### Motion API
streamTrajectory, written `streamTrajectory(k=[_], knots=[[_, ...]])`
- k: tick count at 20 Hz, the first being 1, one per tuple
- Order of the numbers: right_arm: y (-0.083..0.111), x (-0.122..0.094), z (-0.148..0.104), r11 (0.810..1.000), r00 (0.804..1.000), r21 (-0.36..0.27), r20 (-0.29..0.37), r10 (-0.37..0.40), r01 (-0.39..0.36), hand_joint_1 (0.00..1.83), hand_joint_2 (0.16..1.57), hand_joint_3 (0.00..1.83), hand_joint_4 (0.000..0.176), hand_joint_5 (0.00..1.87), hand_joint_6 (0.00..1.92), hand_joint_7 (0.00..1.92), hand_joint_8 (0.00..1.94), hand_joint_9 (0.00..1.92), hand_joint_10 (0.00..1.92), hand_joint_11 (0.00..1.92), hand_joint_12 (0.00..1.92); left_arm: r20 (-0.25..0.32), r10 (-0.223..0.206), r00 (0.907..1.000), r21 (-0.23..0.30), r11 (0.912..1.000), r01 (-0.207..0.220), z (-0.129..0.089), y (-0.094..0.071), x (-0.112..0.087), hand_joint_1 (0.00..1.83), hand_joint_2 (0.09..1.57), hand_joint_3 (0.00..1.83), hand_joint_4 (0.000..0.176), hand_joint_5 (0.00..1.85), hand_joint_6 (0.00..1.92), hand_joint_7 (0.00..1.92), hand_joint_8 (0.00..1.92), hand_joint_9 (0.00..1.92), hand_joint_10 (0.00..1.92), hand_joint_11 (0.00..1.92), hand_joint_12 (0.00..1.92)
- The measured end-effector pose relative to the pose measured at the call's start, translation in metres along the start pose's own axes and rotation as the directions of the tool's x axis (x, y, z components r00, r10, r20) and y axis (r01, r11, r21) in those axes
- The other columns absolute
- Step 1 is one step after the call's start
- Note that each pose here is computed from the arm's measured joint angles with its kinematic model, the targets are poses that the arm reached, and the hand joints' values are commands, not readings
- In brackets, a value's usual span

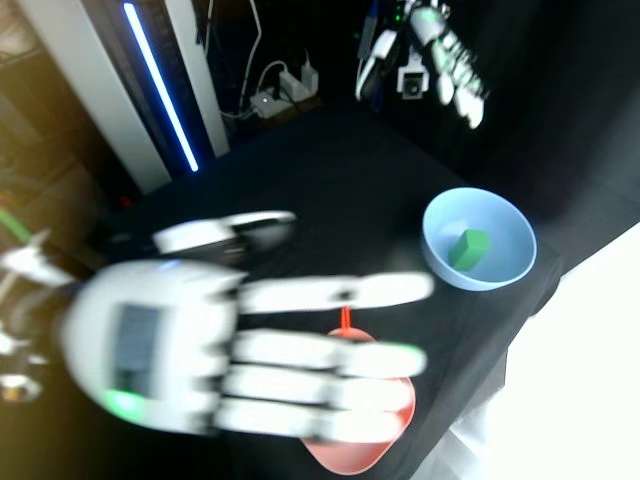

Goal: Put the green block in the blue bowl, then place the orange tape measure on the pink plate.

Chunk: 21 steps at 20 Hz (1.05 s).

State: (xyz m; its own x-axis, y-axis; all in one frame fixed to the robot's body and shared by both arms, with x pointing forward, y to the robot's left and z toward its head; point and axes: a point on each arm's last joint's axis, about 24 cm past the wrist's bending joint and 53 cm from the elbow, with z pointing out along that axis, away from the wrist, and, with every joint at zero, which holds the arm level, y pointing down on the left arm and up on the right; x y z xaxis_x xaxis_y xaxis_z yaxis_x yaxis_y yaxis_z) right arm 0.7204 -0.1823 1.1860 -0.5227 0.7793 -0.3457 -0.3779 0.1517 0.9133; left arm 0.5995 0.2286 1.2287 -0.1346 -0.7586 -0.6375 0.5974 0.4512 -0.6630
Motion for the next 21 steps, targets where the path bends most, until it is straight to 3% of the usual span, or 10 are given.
streamTrajectory(k=[3,5,10,11,15,16,18,19,20,21], knots=[[0.031,-0.012,-0.036,0.983,0.990,-0.164,0.101,0.099,-0.082,0.74,0.77,0.00,0.176,0.00,0.00,0.00,0.00,0.00,0.00,0.00,0.00,0.032,-0.009,0.9994,0.018,0.9998,0.008,-0.009,-0.008,-0.003,0.62,0.95,0.01,0.129,0.08,0.00,0.06,0.00,0.08,0.00,0.00,0.40],[0.041,-0.023,-0.061,0.968,0.975,-0.231,0.174,0.136,-0.094,0.74,0.78,0.00,0.176,0.00,0.00,0.00,0.00,0.00,0.00,0.00,0.00,0.065,0.005,0.9979,0.004,1.0000,-0.005,-0.010,-0.005,-0.010,0.52,0.93,0.00,0.135,0.12,0.00,0.12,0.00,0.15,0.00,0.00,0.67],[0.051,-0.016,-0.100,0.938,0.949,-0.318,0.232,0.216,-0.136,0.77,0.90,0.01,0.176,0.00,0.00,0.00,0.00,0.00,0.00,0.00,0.00,0.055,-0.019,0.9983,0.019,0.9997,0.018,-0.010,-0.009,0.000,0.33,1.11,0.03,0.056,0.00,0.00,0.01,0.00,0.05,0.00,0.00,0.28],[0.054,-0.015,-0.101,0.932,0.947,-0.335,0.232,0.221,-0.136,0.79,0.90,0.01,0.176,0.00,0.00,0.00,0.00,0.00,0.00,0.00,0.00,0.055,-0.022,0.9982,0.016,0.9996,0.022,-0.011,-0.008,0.001,0.28,1.13,0.02,0.064,0.04,0.01,0.06,0.01,0.07,0.01,0.00,0.30],[0.056,-0.004,-0.099,0.928,0.956,-0.343,0.193,0.221,-0.145,0.62,0.98,0.04,0.127,0.00,0.00,0.00,0.00,0.00,0.00,0.00,0.00,0.078,-0.063,0.9950,0.011,0.9980,0.063,-0.009,-0.005,0.004,0.27,1.11,0.00,0.051,0.04,0.00,0.08,0.00,0.11,0.00,0.00,0.36],[0.056,0.000,-0.098,0.927,0.958,-0.343,0.181,0.222,-0.150,0.42,0.99,0.02,0.114,0.02,0.00,0.00,0.00,0.00,0.00,0.00,0.00,0.073,-0.067,0.9951,0.019,0.9976,0.066,-0.007,-0.007,0.006,0.14,1.08,0.00,0.118,0.01,0.00,0.05,0.00,0.15,0.01,0.00,0.43],[0.059,0.015,-0.097,0.924,0.964,-0.342,0.134,0.229,-0.171,0.54,0.96,0.00,0.079,0.01,0.00,0.06,0.01,0.07,0.01,0.03,0.02,0.068,-0.070,0.9952,0.073,0.9952,0.065,0.001,-0.020,0.006,0.18,1.11,0.00,0.109,0.00,0.00,0.00,0.00,0.09,0.00,0.00,0.39],[0.065,0.025,-0.096,0.923,0.972,-0.343,0.090,0.218,-0.176,0.54,0.97,0.00,0.059,0.00,0.00,0.09,0.03,0.14,0.00,0.01,0.32,0.074,-0.068,0.9949,0.119,0.9911,0.059,0.008,-0.031,0.002,0.28,1.08,0.00,0.106,0.00,0.00,0.00,0.00,0.16,0.00,0.00,0.68],[0.073,0.029,-0.095,0.922,0.979,-0.352,0.064,0.193,-0.159,0.59,1.02,0.01,0.033,0.24,0.08,0.12,0.02,0.19,0.01,0.00,0.52,0.087,-0.062,0.9943,0.147,0.9879,0.049,0.011,-0.038,-0.001,0.21,1.12,0.01,0.162,0.00,0.00,0.00,0.00,0.21,0.01,0.00,0.79],[0.085,0.030,-0.092,0.916,0.984,-0.375,0.046,0.172,-0.142,0.62,1.00,0.00,0.000,0.42,0.11,0.23,0.02,0.27,0.02,0.00,0.74,0.106,-0.047,0.9932,0.171,0.9848,0.029,0.015,-0.044,-0.006,0.19,1.15,0.01,0.173,0.00,0.00,0.00,0.00,0.24,0.01,0.00,0.84]])
